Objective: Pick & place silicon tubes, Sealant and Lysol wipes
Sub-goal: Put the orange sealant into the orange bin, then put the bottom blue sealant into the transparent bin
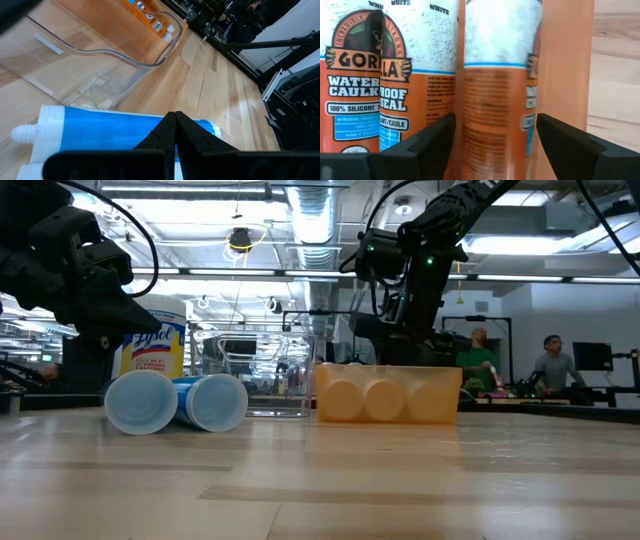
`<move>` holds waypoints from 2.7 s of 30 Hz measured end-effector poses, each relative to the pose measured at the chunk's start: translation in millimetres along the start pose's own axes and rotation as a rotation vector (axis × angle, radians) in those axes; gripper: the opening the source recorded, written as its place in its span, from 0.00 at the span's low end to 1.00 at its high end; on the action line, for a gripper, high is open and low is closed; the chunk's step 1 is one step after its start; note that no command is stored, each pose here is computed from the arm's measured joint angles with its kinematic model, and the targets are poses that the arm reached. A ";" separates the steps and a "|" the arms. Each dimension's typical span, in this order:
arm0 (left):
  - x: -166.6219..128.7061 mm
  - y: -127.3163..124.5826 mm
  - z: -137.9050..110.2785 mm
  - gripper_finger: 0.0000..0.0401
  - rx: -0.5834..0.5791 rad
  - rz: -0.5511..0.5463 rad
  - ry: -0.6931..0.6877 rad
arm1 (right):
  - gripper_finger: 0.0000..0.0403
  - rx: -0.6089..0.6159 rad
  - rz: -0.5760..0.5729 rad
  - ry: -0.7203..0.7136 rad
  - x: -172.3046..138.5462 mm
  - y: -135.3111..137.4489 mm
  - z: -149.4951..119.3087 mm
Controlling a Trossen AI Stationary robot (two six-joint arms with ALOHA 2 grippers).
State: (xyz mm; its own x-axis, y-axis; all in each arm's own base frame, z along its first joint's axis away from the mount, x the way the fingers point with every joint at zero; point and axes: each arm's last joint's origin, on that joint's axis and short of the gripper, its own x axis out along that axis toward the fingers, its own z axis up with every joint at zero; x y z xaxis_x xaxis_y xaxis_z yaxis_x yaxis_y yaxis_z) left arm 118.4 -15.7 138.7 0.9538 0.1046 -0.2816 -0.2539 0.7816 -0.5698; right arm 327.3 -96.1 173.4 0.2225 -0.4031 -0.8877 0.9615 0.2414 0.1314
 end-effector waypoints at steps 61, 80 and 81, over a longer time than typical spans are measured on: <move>-0.2 -2.9 -2.0 0.00 -0.305 -0.081 0.092 | 0.69 -0.240 -0.071 -0.262 -206.7 -30.8 0.6; -12.7 -35.6 48.1 0.00 -0.139 0.076 0.004 | 0.69 -0.149 0.305 -0.584 -194.3 -132.2 -90.1; -13.4 -37.7 50.7 0.00 -0.151 0.091 0.021 | 0.69 -0.147 0.317 -0.595 -190.7 -133.5 -93.7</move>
State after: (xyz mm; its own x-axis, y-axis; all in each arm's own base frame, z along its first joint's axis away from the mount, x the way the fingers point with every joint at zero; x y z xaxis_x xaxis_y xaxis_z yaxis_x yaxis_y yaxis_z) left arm 123.3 -15.4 203.1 0.9224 0.1565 -0.3531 -0.3623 0.6677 -0.6504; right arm 141.4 31.3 283.8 0.5803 -0.6991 -0.4177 0.8129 0.5278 0.2462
